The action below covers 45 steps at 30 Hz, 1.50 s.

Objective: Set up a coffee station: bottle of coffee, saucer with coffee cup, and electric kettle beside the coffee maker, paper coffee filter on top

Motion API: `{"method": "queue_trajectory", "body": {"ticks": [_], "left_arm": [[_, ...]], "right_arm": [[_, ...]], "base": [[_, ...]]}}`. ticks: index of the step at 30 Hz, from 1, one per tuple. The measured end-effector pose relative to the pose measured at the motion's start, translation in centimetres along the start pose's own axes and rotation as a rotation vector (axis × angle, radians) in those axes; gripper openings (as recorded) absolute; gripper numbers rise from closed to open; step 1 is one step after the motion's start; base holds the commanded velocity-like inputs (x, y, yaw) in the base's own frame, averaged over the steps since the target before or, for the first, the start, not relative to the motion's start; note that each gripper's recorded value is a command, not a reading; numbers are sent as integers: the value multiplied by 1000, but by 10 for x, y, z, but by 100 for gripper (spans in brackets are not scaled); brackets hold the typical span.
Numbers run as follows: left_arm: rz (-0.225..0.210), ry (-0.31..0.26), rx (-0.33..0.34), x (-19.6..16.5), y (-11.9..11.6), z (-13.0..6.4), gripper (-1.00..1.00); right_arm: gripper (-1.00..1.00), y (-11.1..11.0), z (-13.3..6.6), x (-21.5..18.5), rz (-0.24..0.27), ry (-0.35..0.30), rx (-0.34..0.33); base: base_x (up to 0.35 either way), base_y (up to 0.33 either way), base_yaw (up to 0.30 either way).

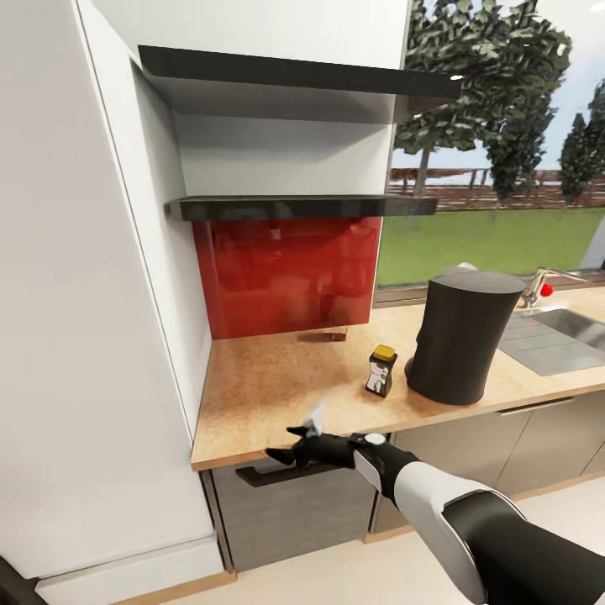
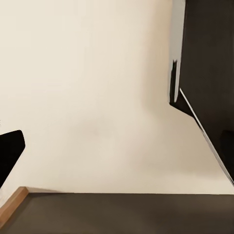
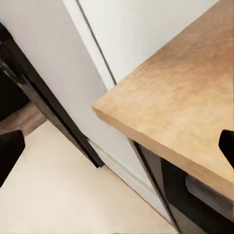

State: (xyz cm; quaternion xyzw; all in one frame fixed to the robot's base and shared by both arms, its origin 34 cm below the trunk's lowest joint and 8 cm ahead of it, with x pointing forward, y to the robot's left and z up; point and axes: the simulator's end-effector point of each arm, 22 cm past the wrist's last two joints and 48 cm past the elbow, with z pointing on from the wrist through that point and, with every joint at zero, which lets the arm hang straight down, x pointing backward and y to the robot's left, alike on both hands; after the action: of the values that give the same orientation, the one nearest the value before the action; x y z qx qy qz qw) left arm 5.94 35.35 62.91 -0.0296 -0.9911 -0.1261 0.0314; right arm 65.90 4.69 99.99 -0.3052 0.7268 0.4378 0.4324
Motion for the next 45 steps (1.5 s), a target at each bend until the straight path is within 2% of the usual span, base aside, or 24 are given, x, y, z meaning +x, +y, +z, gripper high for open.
{"method": "queue_trajectory", "body": {"ticks": [1,3,5,6,8,10,12,16,17,18,22,27,30,31,34,37,44,45], "left_arm": [[6,-4,-1,-1,1,0,100],[14,-8,-2,-2,2,0,100],[15,-9,-2,-2,2,0,100],[16,-10,-2,-2,3,0,100],[17,-10,-3,-2,3,0,100],[17,-10,-3,-1,3,0,100],[17,-10,-2,-1,2,0,100],[18,-10,1,-1,0,0,100],[17,-10,2,-1,-2,0,100],[17,-10,4,-1,-3,0,100],[11,-11,10,-2,-7,-1,100],[0,-48,40,-12,-31,-5,100],[-15,-91,50,-31,-40,-6,100],[-26,-114,53,-43,-42,-7,100],[-35,-119,53,-47,-43,-8,100],[-34,-110,52,-43,-43,-8,100],[-31,-97,52,-36,-43,-7,100],[-49,-46,53,-12,-44,-7,100]], "right_arm": [[100,22,-2,19,46,37,-85],[100,54,-7,50,125,73,-196],[100,68,-10,71,168,88,-232],[100,80,-14,95,205,110,-251],[100,93,-18,124,248,133,-262],[100,104,-22,150,290,149,-261],[100,113,-26,182,333,180,-232],[100,116,-34,244,407,241,-102],[100,109,-39,274,425,283,0],[100,100,-46,291,434,306,70],[100,58,-101,369,452,447,396],[100,34,-185,445,473,640,774],[100,36,-203,459,535,648,850],[100,36,-210,464,596,631,893],[100,30,-224,468,656,607,946],[100,28,-228,469,675,597,964],[100,28,-228,469,683,592,968],[100,30,-224,468,684,591,958]], "base": [[0,0,0],[0,0,0],[0,0,0],[0,0,0],[0,0,0],[0,0,0],[0,0,0],[0,0,0],[0,0,0],[0,0,0],[0,0,0],[0,0,0],[0,0,0],[0,0,0],[0,0,0],[0,0,0],[0,0,-27],[0,0,-229]]}}
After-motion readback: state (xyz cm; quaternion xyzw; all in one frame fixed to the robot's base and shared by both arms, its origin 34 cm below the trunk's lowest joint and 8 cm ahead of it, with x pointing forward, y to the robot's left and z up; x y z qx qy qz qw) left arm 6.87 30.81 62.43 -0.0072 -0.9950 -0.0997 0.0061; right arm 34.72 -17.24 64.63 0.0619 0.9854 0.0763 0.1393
